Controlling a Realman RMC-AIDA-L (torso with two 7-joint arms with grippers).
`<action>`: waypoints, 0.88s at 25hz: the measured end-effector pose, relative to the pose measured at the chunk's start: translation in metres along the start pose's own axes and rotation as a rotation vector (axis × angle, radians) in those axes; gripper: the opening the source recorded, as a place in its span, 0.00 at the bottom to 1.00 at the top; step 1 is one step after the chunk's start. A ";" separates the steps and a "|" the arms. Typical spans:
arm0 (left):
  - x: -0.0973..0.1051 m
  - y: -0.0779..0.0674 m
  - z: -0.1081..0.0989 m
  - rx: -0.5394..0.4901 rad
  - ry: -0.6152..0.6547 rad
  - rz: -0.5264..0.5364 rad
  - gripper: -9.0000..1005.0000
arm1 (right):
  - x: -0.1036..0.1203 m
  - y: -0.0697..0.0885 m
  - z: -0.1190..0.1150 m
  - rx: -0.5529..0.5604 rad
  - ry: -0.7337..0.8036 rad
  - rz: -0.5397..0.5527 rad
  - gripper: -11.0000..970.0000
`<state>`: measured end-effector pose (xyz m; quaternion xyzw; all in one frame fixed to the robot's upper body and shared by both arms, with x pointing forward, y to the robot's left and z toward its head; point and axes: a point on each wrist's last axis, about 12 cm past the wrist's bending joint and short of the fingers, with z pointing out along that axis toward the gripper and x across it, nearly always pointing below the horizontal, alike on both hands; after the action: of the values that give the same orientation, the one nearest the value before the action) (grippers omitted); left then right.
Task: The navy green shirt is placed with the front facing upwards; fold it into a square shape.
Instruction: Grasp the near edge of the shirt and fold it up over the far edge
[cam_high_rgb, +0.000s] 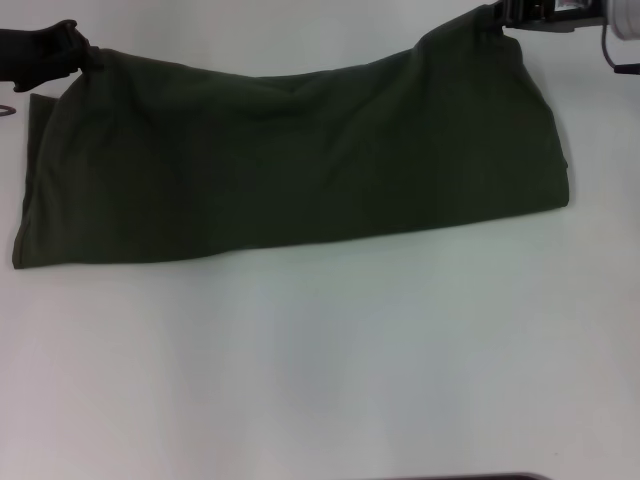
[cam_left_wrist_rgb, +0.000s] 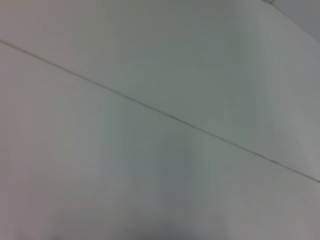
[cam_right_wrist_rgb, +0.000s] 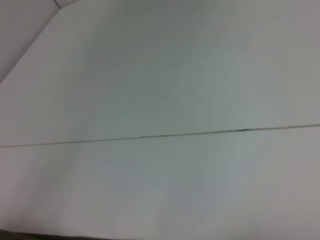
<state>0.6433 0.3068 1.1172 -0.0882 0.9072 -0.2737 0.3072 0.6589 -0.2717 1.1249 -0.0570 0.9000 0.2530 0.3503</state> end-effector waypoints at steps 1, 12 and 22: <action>0.000 0.000 0.000 0.000 -0.001 0.000 0.06 | 0.000 0.001 0.002 0.002 0.000 -0.005 0.08; 0.000 -0.003 0.005 -0.018 -0.021 -0.008 0.06 | 0.006 0.006 0.016 0.053 0.005 -0.044 0.09; -0.002 0.008 0.000 -0.045 -0.071 -0.084 0.07 | 0.004 0.002 0.017 0.090 -0.014 -0.052 0.09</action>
<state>0.6451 0.3143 1.1144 -0.1428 0.8972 -0.2624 0.3253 0.6651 -0.2612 1.1122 -0.0627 0.9063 0.2035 0.3651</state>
